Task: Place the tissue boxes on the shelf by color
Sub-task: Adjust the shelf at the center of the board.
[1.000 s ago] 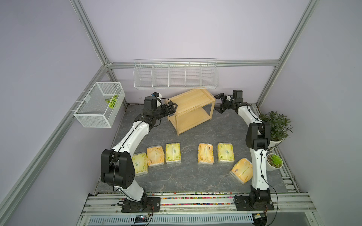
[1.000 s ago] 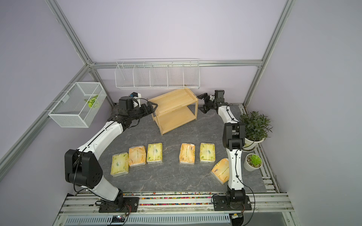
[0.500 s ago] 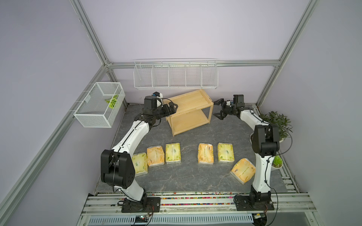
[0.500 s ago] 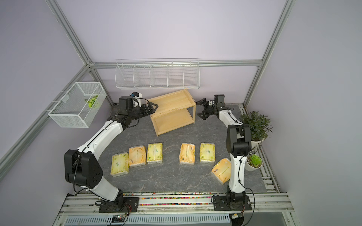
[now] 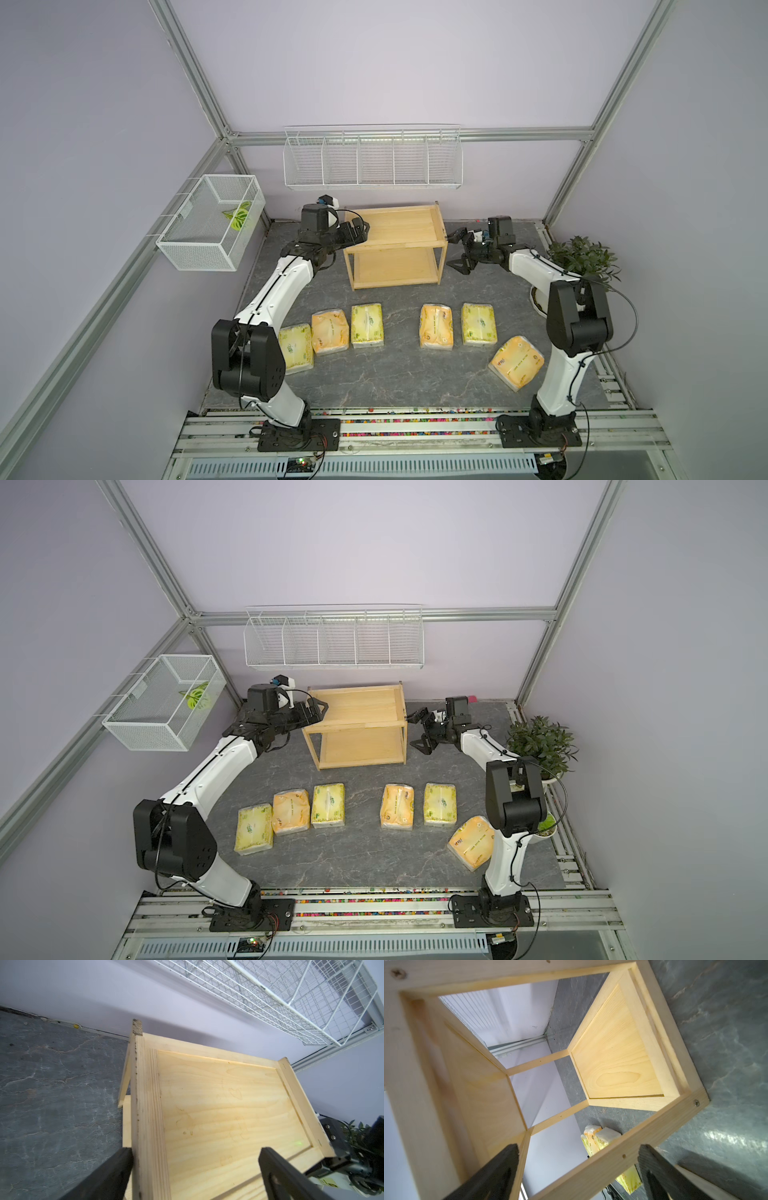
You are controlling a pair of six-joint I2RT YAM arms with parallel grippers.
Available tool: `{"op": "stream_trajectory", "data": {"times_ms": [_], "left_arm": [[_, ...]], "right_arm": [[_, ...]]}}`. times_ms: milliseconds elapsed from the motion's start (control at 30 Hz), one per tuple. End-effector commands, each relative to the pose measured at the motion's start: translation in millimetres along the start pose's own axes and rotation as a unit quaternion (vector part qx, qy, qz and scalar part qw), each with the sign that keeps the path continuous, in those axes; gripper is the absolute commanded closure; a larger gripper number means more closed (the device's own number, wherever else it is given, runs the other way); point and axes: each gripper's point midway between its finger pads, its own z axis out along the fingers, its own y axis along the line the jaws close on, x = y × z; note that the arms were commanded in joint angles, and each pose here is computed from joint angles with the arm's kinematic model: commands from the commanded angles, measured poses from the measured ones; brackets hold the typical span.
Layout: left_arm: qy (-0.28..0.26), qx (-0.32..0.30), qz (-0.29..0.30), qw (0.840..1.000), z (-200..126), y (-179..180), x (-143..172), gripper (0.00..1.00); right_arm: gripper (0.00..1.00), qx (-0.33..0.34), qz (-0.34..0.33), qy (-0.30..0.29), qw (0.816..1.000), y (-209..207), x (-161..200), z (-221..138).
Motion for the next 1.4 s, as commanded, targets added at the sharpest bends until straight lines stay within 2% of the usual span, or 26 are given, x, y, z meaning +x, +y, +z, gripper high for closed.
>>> {"op": "stream_trajectory", "data": {"times_ms": [0, 167, 533, 733, 933, 1133, 1233, 1300, 1367], "left_arm": [[0.033, 0.055, 0.011, 0.998, -1, -28, 17, 0.00], [0.045, 0.079, -0.001, 0.996, 2, -34, 24, 0.00], [0.058, 0.108, -0.011, 0.992, 8, -50, 37, 0.00], [0.061, 0.104, -0.014, 0.993, 16, -52, 40, 0.00], [0.034, 0.057, 0.000, 0.998, 13, -42, 23, 0.00], [-0.035, -0.044, 0.011, 0.998, -14, -20, -15, 0.00], [-0.090, -0.094, 0.015, 0.991, -44, -12, -36, 0.00], [-0.113, -0.096, 0.027, 0.989, -65, -17, -45, 0.00], [-0.115, -0.088, 0.031, 0.989, -82, -24, -45, 0.00]], "right_arm": [[0.05, -0.035, -0.062, 0.014, 0.997, 30, 32, -6], [0.05, -0.028, -0.057, -0.016, 0.998, 23, 30, -21], [0.03, 0.007, -0.013, -0.123, 0.992, 1, -24, -72], [0.02, 0.026, -0.005, -0.157, 0.987, -8, -29, -101], [0.02, 0.062, -0.015, -0.191, 0.980, -21, -15, -130], [0.02, 0.107, -0.049, -0.229, 0.966, -29, 15, -166], [0.02, 0.122, -0.077, -0.213, 0.966, -33, 45, -171], [0.02, 0.147, -0.115, -0.189, 0.964, -37, 71, -169], [0.02, 0.175, -0.153, -0.161, 0.959, -43, 98, -161]]}}
